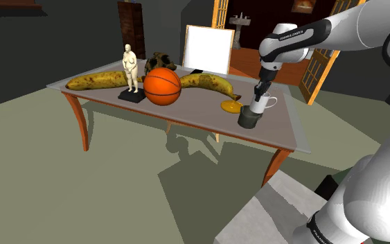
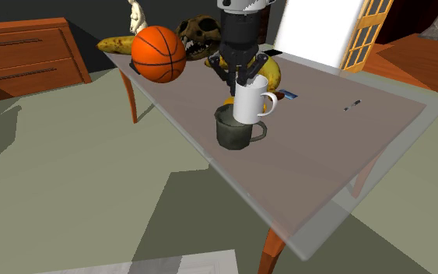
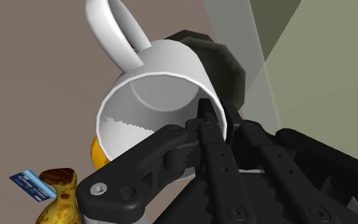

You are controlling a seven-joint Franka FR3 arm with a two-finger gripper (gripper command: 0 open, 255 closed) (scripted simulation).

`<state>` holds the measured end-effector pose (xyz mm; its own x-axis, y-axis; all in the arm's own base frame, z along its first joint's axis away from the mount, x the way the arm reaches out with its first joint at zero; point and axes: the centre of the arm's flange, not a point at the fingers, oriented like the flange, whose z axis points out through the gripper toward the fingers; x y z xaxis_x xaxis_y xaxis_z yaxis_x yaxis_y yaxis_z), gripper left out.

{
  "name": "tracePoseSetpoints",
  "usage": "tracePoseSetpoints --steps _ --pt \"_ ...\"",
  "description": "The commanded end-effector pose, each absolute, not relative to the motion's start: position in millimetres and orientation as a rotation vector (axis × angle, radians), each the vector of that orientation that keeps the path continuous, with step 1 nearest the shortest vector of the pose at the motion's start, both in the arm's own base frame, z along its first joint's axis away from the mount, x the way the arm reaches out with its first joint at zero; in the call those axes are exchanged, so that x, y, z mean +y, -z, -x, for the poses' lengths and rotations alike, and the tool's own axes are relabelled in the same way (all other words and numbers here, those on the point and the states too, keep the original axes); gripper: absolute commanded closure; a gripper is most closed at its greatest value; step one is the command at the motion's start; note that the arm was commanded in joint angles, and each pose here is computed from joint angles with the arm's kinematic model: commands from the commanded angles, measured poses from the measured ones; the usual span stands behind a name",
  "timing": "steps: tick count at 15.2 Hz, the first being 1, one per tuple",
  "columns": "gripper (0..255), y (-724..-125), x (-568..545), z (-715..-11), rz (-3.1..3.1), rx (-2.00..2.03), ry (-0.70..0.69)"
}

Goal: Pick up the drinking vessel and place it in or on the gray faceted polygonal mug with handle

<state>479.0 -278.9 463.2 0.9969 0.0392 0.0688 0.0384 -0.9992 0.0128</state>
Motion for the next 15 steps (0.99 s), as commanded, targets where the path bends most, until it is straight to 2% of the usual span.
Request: tracePoseSetpoints --steps 1,2,3,8,12,15 --pt "255 -463.0 -278.9 -479.0 -3.128 0.061 -0.108" --pt "255 -463.0 -278.9 -479.0 -3.128 0.061 -0.108" --pt "0 -463.0 -278.9 -479.0 -3.128 0.061 -0.108" --pt "0 -463.0 -278.9 -479.0 -3.128 0.061 -0.108" --pt "0 -512.9 -278.4 -475.6 -3.128 0.061 -0.108" --pt "0 -512.9 -278.4 -475.6 -3.128 0.061 -0.108"
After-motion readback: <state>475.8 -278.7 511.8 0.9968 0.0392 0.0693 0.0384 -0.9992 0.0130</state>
